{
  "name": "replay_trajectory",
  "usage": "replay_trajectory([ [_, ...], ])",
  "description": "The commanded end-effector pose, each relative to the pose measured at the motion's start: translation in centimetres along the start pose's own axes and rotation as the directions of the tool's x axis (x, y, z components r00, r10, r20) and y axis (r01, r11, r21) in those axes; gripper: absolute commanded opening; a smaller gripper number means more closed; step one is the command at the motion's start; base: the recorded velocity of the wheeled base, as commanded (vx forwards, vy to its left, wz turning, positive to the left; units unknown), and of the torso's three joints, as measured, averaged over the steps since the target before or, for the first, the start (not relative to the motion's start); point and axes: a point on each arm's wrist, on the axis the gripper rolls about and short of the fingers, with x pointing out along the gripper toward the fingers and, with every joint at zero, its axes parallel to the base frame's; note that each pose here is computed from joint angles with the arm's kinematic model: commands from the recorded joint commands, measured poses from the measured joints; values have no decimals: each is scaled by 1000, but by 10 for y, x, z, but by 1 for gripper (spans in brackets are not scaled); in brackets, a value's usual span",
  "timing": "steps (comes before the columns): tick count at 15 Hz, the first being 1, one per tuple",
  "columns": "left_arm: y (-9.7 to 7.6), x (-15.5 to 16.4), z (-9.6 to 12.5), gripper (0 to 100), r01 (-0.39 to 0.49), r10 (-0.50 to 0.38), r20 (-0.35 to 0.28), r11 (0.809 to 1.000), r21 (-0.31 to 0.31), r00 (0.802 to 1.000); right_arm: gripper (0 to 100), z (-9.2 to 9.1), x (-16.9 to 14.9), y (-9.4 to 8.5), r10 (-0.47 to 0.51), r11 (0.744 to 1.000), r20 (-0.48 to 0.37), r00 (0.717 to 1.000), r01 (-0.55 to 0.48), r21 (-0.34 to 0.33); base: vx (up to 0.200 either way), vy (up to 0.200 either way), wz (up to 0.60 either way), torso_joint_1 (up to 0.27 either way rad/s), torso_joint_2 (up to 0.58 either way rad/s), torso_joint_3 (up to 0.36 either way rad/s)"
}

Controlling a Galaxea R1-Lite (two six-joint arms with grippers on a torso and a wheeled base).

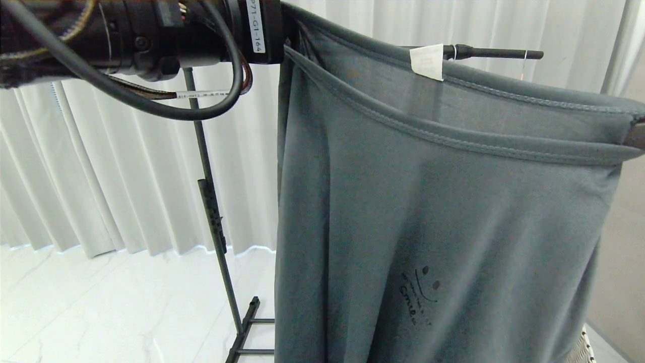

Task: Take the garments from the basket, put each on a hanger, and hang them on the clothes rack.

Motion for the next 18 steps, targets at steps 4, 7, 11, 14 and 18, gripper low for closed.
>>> replay_trajectory([
  [4,9,-3,-10,0,-33,25,-99,997,-75,995,0,-11,-1,0,-156,988,-30,987,155,-15,0,0,0,0,0,0],
  [7,4,-27,-12,0,-19,-15,-192,984,-176,981,0,-5,29,-28,-266,960,66,962,270,-69,0,0,0,0,0,0],
  [11,-25,-97,-4,0,166,-237,-256,949,-270,937,0,9,93,-61,-302,925,215,929,340,-172,0,0,0,0,0,0],
  [14,-33,-106,-3,0,230,-301,-249,933,-275,921,0,13,99,-65,-299,924,223,928,340,-174,0,0,0,0,0,0],
  [18,-41,-107,-4,0,265,-335,-252,924,-274,908,0,12,97,-64,-305,923,222,926,345,-173,0,0,0,0,0,0],
])
